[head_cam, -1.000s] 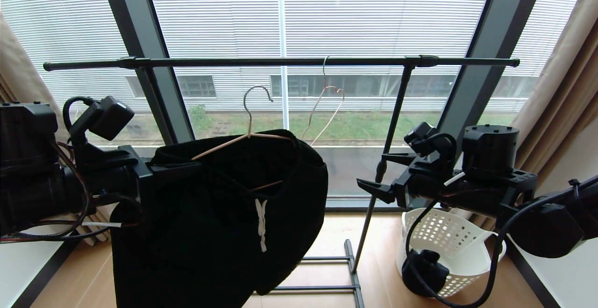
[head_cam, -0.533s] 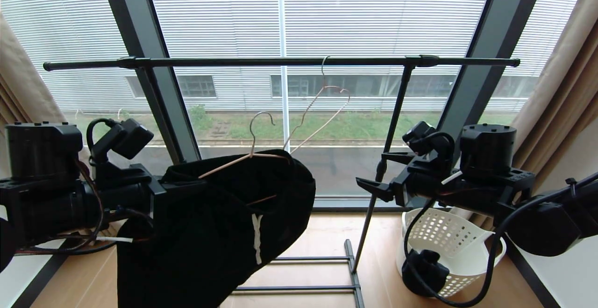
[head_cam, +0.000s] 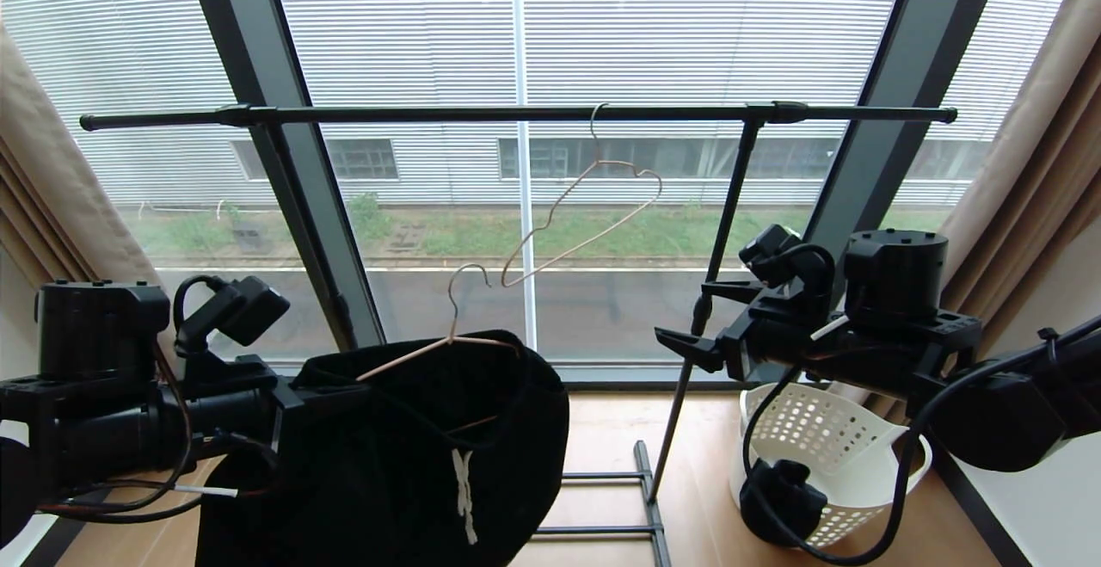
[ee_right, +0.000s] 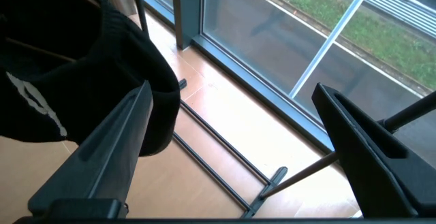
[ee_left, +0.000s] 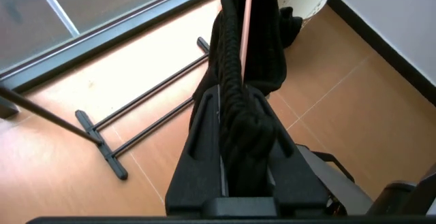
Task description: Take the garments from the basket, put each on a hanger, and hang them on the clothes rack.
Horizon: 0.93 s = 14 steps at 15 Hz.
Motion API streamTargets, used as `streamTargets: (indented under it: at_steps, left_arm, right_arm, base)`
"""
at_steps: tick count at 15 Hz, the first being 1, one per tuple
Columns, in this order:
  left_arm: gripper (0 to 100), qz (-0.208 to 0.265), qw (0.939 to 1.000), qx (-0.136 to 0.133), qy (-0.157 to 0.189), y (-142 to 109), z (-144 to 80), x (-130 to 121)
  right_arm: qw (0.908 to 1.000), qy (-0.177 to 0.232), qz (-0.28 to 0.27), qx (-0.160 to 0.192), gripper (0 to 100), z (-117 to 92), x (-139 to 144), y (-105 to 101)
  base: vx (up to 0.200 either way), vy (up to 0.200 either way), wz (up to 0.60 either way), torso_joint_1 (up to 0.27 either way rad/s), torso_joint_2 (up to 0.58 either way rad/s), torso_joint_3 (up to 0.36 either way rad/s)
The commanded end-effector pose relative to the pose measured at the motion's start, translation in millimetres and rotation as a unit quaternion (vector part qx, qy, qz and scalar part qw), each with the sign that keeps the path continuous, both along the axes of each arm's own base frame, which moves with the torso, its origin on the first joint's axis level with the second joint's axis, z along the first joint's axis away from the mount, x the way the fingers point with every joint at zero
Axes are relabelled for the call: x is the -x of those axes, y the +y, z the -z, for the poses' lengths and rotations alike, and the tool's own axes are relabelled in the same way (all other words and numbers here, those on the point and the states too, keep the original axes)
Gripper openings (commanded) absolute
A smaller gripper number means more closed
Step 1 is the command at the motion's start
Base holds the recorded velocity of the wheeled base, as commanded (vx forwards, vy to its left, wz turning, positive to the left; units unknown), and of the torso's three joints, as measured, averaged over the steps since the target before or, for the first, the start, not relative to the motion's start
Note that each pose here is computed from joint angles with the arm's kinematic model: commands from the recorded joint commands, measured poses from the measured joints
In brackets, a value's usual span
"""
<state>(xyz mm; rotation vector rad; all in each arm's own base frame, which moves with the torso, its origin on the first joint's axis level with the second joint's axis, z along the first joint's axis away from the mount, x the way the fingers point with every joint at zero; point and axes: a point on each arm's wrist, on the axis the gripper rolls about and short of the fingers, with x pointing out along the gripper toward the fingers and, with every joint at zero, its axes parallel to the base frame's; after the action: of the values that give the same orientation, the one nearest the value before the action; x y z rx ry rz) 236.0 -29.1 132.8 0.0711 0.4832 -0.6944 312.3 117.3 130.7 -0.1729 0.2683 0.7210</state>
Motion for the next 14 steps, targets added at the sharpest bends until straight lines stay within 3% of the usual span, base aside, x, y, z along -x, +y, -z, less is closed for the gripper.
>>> streamTargets:
  at_steps: [1,4,8,14]
  left_arm:
    - [0,-0.018,0.9996,-0.008,0.021,5.1,11.1,-8.6]
    - [0,-0.037,0.999,-0.011,0.023,12.6,13.8,-21.3]
    - [0,-0.071,0.9972,-0.023,-0.012,15.1,-1.2,-50.9]
    - [0,-0.104,0.9937,0.012,-0.04,6.6,-25.1,-89.4]
  right_arm:
    - [1.0,0.001,-0.001,0.0,100,0.9,-0.2,0.3]
    - [1.0,0.001,-0.001,0.0,100,0.9,-0.2,0.3]
    - [1.0,0.007,-0.001,0.002,100,5.3,-1.7,1.4]
    - [1.0,0.007,-0.001,0.002,100,5.3,-1.7,1.4]
  base:
    - [0.0,0.0,0.0,0.0,0.0,0.0]
    - [0.0,0.0,0.0,0.0,0.0,0.0]
    - [0.0,0.0,0.0,0.0,0.0,0.0]
    - [0.0,0.0,0.0,0.0,0.0,0.0]
